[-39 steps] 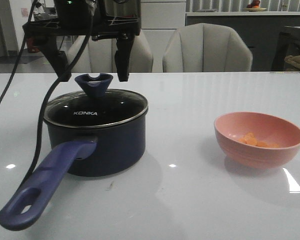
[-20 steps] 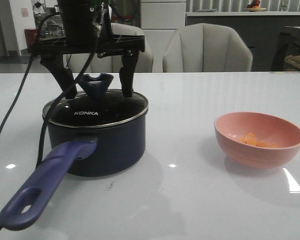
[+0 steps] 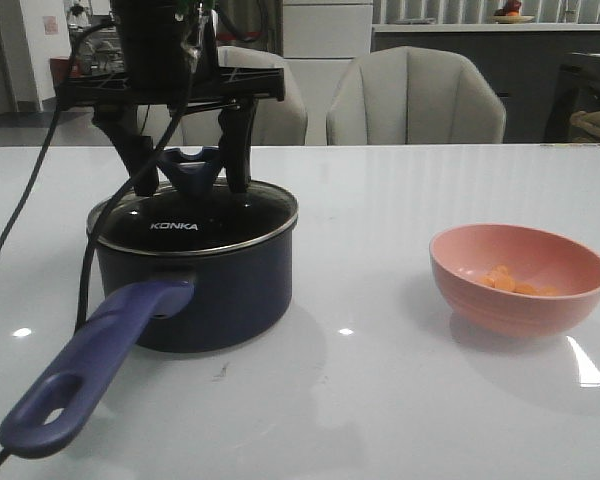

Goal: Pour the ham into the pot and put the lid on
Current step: 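Lower the left gripper onto the purple lid knob and grasp it, then lift the glass lid off the saucepan and set it beside the pot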

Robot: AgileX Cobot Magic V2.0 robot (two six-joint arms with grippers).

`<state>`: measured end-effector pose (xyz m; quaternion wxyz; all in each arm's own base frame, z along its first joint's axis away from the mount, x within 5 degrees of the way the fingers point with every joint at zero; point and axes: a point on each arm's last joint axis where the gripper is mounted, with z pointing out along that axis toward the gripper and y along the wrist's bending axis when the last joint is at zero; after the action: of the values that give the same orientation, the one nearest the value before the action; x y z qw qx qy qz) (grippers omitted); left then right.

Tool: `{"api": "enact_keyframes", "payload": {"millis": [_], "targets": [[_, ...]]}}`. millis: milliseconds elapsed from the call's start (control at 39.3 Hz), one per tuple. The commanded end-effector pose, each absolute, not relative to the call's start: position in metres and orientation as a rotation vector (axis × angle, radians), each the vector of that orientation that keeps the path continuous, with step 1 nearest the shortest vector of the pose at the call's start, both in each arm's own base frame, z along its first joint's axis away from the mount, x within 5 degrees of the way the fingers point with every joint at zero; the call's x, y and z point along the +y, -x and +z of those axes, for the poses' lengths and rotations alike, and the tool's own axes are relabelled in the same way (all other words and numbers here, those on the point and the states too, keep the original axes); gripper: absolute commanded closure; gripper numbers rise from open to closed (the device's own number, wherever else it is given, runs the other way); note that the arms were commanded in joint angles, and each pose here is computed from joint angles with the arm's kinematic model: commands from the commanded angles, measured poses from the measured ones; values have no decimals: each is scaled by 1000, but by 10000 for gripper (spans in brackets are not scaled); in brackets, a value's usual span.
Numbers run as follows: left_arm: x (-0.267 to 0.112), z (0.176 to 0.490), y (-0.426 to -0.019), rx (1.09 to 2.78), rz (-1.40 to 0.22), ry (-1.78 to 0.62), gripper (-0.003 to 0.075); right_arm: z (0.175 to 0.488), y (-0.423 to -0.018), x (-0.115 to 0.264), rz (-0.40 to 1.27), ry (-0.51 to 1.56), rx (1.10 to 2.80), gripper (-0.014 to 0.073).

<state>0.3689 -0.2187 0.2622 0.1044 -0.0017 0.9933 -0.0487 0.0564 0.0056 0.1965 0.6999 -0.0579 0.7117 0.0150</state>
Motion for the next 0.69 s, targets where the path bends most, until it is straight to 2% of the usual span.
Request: {"api": "enact_keyframes", "payload": {"millis": [0, 280, 662], "targets": [[-219, 292, -370, 2800, -252, 27, 589, 206, -54, 6, 25, 135, 1487, 450], [-220, 303, -372, 2771, -273, 27, 608, 206, -54, 6, 25, 135, 1487, 450], [-215, 312, -371, 2766, -205, 17, 608, 206, -54, 6, 25, 135, 1487, 450]]}}
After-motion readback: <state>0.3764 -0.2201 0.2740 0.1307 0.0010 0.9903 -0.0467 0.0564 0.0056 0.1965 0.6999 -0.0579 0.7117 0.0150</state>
